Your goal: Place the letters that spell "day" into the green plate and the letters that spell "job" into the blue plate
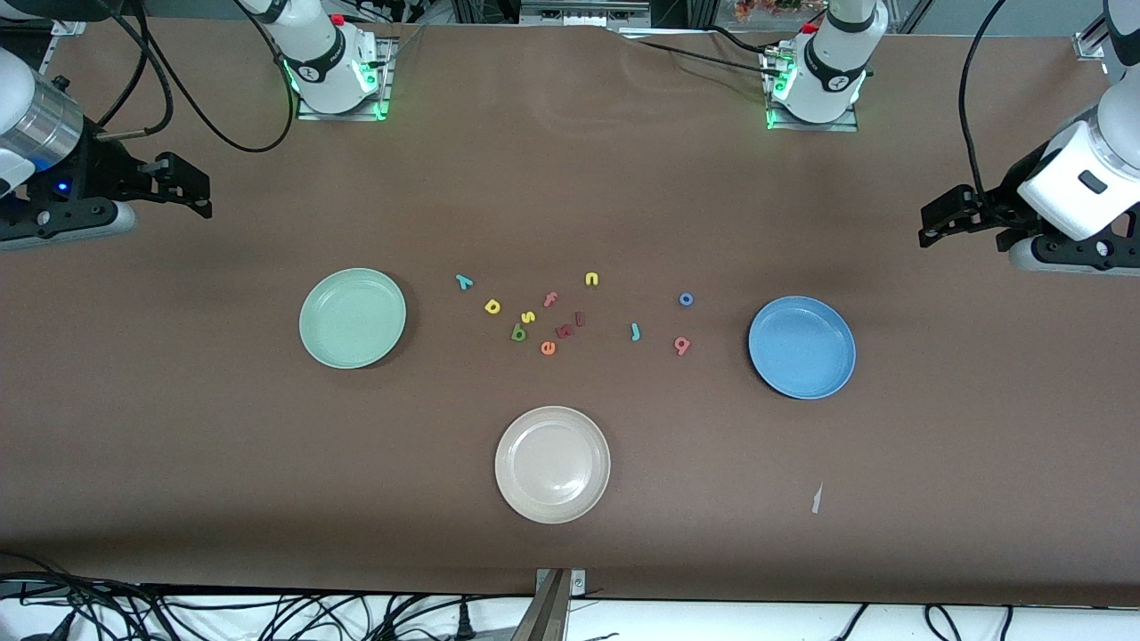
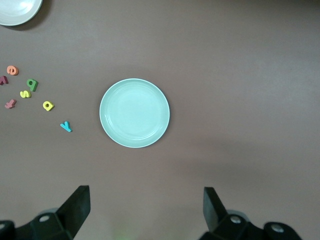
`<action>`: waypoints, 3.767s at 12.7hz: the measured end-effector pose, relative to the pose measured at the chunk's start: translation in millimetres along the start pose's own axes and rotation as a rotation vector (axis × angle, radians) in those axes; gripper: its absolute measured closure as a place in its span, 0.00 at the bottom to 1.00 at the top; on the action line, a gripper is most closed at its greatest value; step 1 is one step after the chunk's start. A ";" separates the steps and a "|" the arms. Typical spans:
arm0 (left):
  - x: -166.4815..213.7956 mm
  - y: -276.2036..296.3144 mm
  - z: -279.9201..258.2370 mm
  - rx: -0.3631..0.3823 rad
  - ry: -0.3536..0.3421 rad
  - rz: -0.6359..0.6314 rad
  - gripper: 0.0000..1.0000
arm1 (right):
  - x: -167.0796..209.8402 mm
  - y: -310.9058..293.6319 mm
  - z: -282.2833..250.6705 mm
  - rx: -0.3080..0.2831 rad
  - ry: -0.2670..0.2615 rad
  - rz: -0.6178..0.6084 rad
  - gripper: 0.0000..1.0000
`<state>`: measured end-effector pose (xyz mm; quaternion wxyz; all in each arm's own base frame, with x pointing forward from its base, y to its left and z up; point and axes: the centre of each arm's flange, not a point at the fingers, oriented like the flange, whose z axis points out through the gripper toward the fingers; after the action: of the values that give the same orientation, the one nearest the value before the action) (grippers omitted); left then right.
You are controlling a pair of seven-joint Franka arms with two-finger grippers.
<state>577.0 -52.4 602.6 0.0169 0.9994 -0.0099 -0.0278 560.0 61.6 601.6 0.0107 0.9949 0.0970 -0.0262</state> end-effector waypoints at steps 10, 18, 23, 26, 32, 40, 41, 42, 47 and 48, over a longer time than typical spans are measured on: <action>-0.1 1.3 0.0 0.000 0.000 0.002 0.00 | 6.7 -2.8 11.7 0.024 -0.018 0.001 0.00; -0.2 2.0 0.0 0.000 0.000 0.003 0.00 | 6.8 -2.8 10.9 0.024 -0.016 0.002 0.00; -0.2 2.0 0.0 0.000 0.000 0.003 0.00 | 6.8 -2.8 10.1 0.024 -0.015 0.003 0.00; 2.3 2.5 10.0 -0.001 -0.027 0.006 0.00 | 6.9 -2.9 9.8 0.024 -0.014 0.003 0.00; 20.9 42.2 83.5 -0.007 -0.180 0.081 0.00 | 7.1 -3.3 9.4 0.024 -0.012 0.002 0.00; 66.6 190.5 244.1 -0.063 -0.131 0.269 0.00 | 8.9 -4.8 12.8 0.023 -0.020 -0.001 0.00; 68.6 198.3 249.7 -0.064 -0.108 0.282 0.00 | 9.6 -4.8 14.4 0.023 -0.023 -0.001 0.00; 69.0 209.8 257.0 -0.044 -0.078 0.310 0.00 | 10.6 -4.8 16.7 0.023 -0.027 -0.001 0.00; 41.4 250.4 350.2 -0.012 0.052 0.437 0.00 | 22.7 -8.0 41.4 0.026 -0.071 -0.019 0.00; 35.1 246.3 371.3 0.004 0.064 0.462 0.00 | 27.2 -14.5 49.4 0.028 -0.083 -0.031 0.00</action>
<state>586.7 -311.6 238.7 0.0211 0.9710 -0.2378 0.0085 581.3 79.8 550.5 0.0003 0.9914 0.1113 -0.0689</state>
